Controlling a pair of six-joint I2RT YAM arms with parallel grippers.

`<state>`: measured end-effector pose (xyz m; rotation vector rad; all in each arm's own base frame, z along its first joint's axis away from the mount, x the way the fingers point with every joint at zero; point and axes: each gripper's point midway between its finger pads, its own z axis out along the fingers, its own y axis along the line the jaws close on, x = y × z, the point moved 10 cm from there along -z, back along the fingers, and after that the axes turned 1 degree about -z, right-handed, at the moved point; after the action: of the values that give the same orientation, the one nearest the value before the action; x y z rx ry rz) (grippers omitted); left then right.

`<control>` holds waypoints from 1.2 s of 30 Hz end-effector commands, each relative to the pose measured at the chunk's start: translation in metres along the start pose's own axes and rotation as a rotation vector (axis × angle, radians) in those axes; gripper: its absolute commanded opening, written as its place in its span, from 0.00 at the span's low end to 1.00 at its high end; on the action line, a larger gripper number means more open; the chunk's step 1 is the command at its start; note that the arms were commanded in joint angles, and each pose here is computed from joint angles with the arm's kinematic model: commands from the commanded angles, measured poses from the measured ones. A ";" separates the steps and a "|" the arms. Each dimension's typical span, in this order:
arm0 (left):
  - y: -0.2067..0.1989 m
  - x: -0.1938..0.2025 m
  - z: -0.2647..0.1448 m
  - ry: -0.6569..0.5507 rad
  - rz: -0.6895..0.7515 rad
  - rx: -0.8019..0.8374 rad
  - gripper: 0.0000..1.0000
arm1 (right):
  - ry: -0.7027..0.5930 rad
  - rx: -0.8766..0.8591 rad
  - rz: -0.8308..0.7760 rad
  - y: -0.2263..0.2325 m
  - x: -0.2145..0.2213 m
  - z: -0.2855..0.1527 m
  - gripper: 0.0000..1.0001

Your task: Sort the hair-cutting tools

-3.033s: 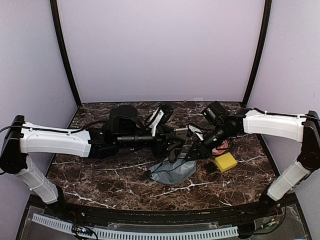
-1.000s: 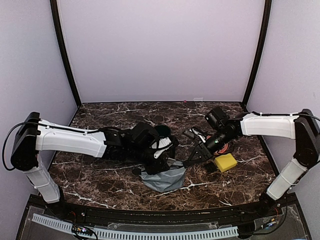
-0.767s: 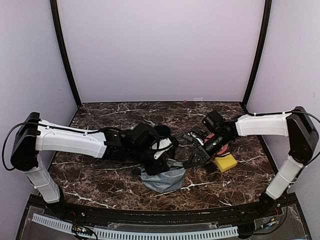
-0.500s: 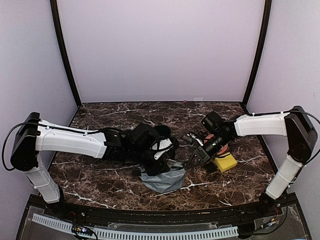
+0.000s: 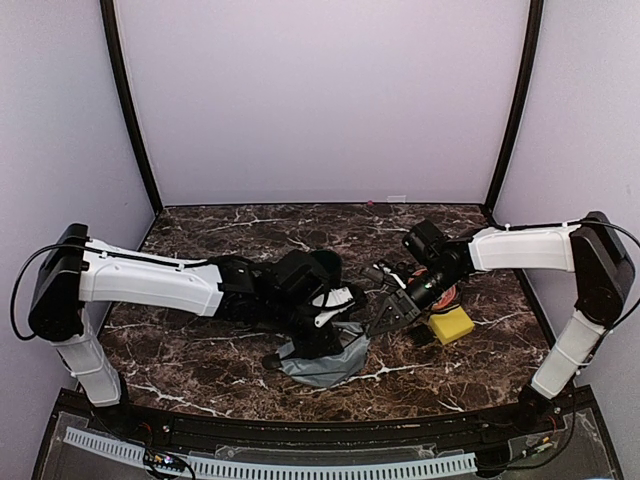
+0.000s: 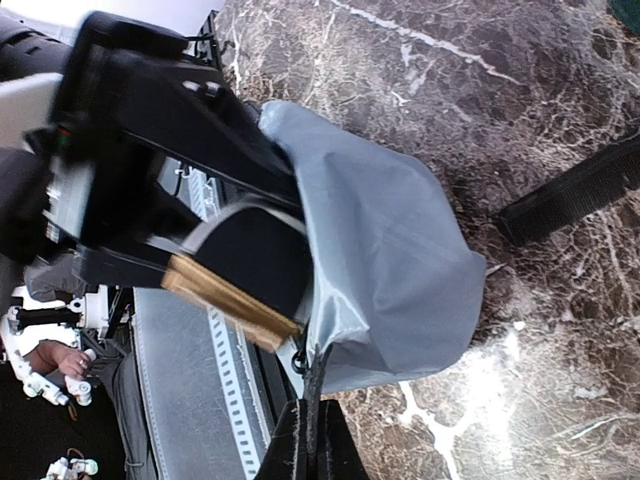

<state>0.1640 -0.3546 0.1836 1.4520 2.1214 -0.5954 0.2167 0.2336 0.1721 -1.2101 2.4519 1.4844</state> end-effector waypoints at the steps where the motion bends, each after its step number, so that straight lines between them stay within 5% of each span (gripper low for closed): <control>1: 0.001 0.000 0.009 0.078 0.005 -0.032 0.00 | -0.028 -0.062 -0.061 0.016 -0.007 -0.006 0.00; 14: 0.007 0.014 0.008 0.085 -0.056 -0.138 0.00 | -0.022 -0.035 -0.066 0.013 -0.005 -0.006 0.00; 20: 0.009 0.010 0.008 0.113 -0.056 -0.171 0.27 | -0.023 -0.037 -0.068 0.013 -0.007 -0.006 0.00; 26: 0.007 -0.008 -0.013 0.023 -0.053 -0.173 0.38 | -0.024 0.014 -0.076 0.010 -0.007 -0.008 0.00; 32: 0.007 -0.023 -0.050 -0.087 -0.082 -0.223 0.68 | -0.046 0.100 -0.092 0.004 -0.014 -0.018 0.00; 36: 0.007 -0.029 -0.069 -0.176 -0.092 -0.253 0.78 | -0.050 0.106 -0.106 0.006 -0.014 -0.019 0.00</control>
<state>0.1679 -0.3429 0.2193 1.2516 2.1290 -0.4283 0.2255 0.2292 0.1750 -1.2207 2.4385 1.3692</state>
